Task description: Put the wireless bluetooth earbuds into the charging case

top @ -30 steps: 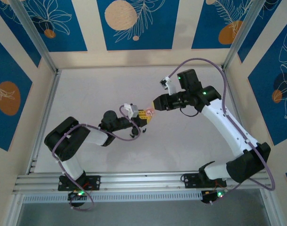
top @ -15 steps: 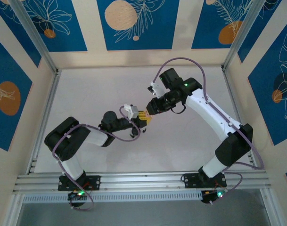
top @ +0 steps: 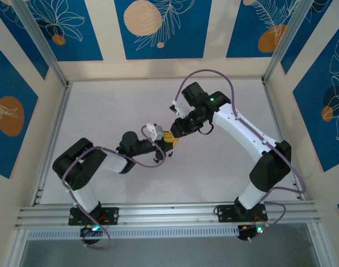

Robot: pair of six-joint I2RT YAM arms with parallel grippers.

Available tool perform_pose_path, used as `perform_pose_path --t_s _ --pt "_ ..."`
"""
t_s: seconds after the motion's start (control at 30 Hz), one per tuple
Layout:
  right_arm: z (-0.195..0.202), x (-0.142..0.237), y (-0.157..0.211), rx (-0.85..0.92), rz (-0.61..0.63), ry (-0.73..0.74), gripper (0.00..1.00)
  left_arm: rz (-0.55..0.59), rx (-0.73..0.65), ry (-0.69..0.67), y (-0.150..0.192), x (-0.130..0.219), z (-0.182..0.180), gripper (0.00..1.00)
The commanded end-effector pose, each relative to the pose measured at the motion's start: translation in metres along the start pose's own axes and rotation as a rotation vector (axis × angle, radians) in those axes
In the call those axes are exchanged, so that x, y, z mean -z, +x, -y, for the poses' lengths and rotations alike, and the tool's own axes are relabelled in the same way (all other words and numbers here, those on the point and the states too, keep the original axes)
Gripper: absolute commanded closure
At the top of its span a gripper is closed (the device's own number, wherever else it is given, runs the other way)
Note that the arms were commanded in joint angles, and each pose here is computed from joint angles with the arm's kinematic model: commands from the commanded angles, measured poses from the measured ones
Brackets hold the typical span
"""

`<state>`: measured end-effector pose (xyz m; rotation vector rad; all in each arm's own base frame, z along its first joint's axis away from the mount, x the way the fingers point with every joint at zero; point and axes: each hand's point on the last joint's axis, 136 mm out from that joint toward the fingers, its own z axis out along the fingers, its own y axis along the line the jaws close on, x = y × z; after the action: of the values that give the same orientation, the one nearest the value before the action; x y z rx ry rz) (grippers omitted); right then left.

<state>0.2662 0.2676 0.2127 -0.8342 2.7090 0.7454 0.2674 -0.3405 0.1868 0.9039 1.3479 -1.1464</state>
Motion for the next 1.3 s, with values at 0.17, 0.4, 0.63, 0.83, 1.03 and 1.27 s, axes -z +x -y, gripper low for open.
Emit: perform_pose_path --t_s 0.17,0.4,0.63,0.83,1.03,1.27 --pt "0.002 -0.011 0.002 0.026 -0.047 0.024 0.72 0.053 -0.046 0.028 -0.017 0.002 0.006 0.88" --pt "0.003 -0.012 0.012 0.032 -0.079 0.053 0.77 0.054 -0.047 0.024 -0.017 0.002 0.006 0.88" --pt "0.004 -0.006 0.009 0.038 -0.036 0.072 0.83 0.052 -0.045 0.022 -0.016 0.003 0.005 0.88" --pt "0.006 0.005 0.003 0.055 0.049 0.104 0.86 0.048 -0.041 0.018 -0.014 0.003 0.005 0.88" --pt "0.008 0.020 -0.005 0.073 0.173 0.129 0.86 0.048 -0.036 0.019 -0.014 0.002 0.004 0.88" --pt "0.009 0.028 -0.014 0.127 0.333 0.139 0.85 0.055 -0.009 0.027 -0.018 0.000 0.004 0.88"
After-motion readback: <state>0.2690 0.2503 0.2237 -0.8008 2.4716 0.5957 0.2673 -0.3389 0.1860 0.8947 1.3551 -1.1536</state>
